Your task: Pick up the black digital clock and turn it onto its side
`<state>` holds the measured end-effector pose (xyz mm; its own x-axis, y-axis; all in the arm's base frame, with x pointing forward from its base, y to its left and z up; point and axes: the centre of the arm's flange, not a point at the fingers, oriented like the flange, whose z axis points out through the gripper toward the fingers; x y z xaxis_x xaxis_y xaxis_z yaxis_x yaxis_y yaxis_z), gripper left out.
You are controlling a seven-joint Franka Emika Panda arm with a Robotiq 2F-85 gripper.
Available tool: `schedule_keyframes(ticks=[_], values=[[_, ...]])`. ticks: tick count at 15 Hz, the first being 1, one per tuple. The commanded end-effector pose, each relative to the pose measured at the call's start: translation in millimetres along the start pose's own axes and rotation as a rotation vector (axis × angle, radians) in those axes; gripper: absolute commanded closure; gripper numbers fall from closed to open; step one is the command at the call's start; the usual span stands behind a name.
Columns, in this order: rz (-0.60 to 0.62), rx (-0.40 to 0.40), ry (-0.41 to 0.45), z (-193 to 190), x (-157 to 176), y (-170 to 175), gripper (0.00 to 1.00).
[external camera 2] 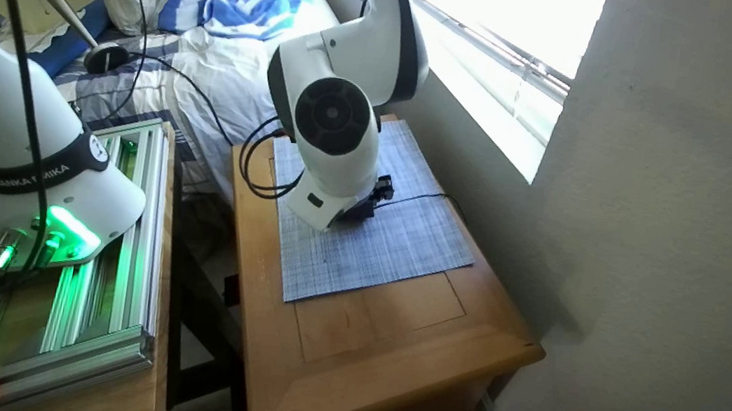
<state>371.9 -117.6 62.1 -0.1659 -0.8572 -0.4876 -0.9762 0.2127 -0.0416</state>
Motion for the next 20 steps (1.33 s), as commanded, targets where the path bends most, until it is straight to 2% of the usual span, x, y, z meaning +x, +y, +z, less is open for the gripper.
schedule_keyframes(ticks=[1, 8, 20], values=[[-0.047, 0.005, 0.008, -22.2, -9.9, -4.0, 0.43], [-0.104, -0.031, 0.069, -52.4, -17.0, -13.7, 0.43], [-0.182, -0.108, 0.135, -53.8, -52.4, -37.0, 0.43]])
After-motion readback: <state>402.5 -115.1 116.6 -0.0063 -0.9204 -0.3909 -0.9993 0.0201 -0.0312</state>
